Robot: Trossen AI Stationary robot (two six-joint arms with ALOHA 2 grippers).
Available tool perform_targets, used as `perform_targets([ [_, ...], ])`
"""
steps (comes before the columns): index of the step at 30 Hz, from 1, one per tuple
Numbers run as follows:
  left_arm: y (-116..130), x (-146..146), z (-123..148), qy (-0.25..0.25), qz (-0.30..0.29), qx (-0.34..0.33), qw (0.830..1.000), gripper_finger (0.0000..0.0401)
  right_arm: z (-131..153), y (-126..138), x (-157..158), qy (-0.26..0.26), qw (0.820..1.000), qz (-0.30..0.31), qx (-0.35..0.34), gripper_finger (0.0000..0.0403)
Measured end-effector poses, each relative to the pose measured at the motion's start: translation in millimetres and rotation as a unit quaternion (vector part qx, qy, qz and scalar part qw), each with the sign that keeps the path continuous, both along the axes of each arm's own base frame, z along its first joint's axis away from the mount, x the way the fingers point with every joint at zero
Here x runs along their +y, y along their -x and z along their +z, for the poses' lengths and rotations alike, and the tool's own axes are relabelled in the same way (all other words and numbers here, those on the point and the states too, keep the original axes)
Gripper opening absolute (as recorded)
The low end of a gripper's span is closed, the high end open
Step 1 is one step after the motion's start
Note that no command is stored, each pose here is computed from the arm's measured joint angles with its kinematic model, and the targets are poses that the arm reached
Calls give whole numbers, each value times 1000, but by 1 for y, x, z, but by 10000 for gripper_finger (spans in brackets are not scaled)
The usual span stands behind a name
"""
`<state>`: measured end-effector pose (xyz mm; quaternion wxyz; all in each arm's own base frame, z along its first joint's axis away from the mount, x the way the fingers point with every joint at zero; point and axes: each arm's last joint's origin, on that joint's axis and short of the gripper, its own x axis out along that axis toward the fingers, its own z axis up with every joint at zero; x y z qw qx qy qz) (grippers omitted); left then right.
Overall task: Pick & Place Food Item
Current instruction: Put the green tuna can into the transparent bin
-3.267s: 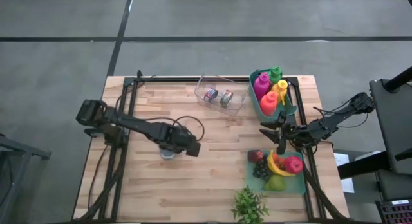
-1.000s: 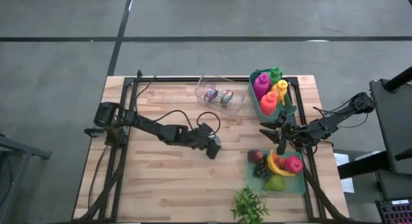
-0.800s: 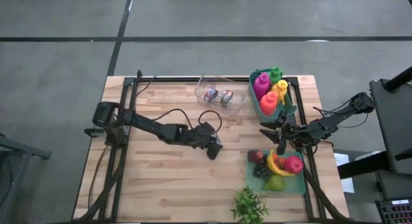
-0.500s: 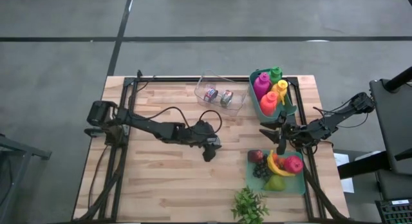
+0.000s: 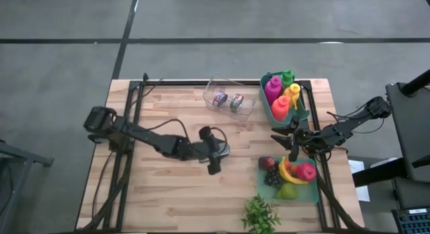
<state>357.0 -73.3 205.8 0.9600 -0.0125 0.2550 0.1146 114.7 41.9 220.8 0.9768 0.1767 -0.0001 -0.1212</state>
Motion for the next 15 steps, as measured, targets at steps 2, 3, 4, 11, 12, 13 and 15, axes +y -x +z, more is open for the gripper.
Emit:
perform_targets([
  [2, 4, -8, 2, -33, 34, -4, 999, 265, 0, 0, 0, 0, 1000, 0, 0, 157],
  [3, 6, -11, 3, -54, 58, -8, 997, 265, 0, 0, 0, 0, 1000, 0, 0, 157],
  [4, 9, -15, 3, -75, 81, -12, 994, 265, 0, 0, 0, 0, 1000, 0, 0, 157],
  [11, 17, -26, -3, -184, 8, 61, 981, 262, 0, 0, 0, 0, 1000, 0, 0, 157],
  [12, 18, -27, -6, -179, -17, 76, 981, 259, 0, 0, 0, 0, 1000, 0, 0, 157],
  [13, 19, -28, -7, -171, -34, 85, 981, 255, 0, 0, 0, 0, 1000, 0, 0, 157],
  [15, 20, -27, -10, -155, -41, 94, 982, 243, 0, 0, 0, 0, 1000, 0, 0, 157],
])
